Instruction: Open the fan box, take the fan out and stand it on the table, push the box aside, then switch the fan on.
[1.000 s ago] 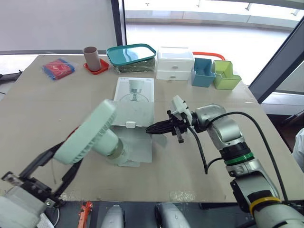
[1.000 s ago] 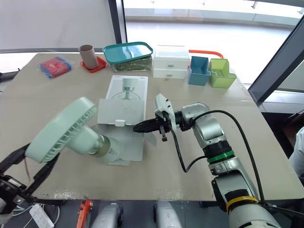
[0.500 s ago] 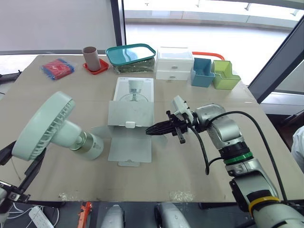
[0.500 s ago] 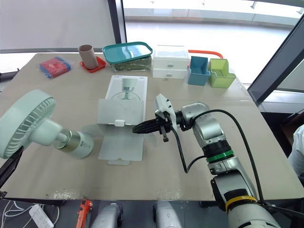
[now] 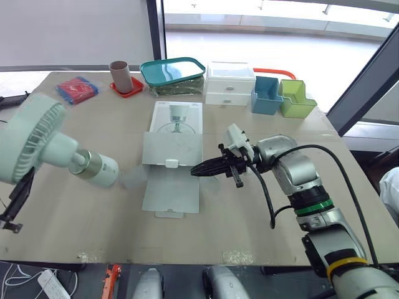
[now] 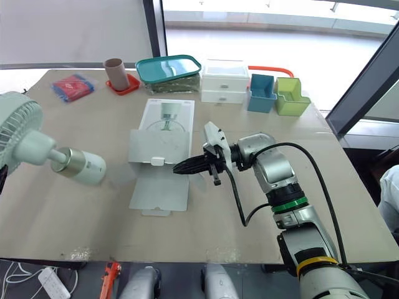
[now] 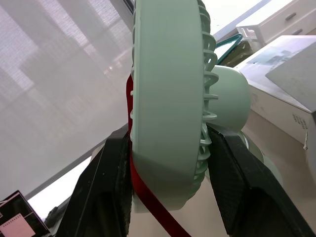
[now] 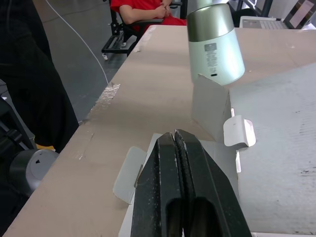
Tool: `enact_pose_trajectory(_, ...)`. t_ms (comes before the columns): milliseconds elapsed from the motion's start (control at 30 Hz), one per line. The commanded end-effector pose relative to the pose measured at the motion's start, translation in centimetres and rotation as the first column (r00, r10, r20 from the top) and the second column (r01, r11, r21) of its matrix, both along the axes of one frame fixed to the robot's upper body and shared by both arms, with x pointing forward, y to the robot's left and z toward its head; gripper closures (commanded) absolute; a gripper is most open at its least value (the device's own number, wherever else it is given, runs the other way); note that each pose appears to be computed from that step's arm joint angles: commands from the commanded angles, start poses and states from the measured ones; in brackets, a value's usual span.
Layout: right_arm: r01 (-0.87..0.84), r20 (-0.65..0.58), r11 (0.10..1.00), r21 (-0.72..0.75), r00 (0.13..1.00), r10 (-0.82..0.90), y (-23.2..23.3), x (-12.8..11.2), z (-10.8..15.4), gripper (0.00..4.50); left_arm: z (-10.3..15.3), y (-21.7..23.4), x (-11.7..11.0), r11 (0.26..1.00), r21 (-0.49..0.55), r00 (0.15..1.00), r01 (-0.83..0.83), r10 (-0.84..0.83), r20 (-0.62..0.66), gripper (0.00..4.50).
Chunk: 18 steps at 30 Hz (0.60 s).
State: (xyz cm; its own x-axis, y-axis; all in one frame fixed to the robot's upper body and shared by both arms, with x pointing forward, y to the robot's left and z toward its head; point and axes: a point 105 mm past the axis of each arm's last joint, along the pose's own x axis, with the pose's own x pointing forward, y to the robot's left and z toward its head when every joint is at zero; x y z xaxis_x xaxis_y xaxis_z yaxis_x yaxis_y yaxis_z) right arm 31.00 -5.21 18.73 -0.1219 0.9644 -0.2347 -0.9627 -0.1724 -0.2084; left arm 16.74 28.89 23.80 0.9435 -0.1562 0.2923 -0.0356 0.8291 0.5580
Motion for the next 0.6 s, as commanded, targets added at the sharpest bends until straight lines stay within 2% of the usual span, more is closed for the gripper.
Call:
enact_pose_trajectory(33, 0.007, 0.040, 1.000, 0.028, 0.999, -0.008, -0.3, -0.4, 1.2, 4.50, 0.7, 0.1, 0.5, 1.000, -0.001, 0.999, -0.018, 0.018, 0.035, 2.70)
enact_pose_trajectory(200, 0.042, 0.039, 0.998, 0.037, 0.998, -0.044, -0.8, -0.7, 1.5, 4.50, 0.3, 0.2, 2.0, 1.000, 0.002, 1.000, -0.021, 0.021, 0.011, 2.70)
enact_pose_trajectory(400, 0.064, 0.032, 0.997, 0.036, 0.997, -0.065, -1.0, -0.9, 1.4, 4.50, 0.6, 0.9, 2.8, 0.998, 0.002, 0.998, -0.063, 0.063, -0.012, 2.70)
enact_pose_trajectory(600, 0.087, 0.030, 0.995, 0.051, 0.996, -0.088, -1.1, -0.8, 1.4, 4.50, -0.1, 0.8, 3.8, 0.998, -0.007, 0.996, -0.064, 0.063, -0.059, 2.70)
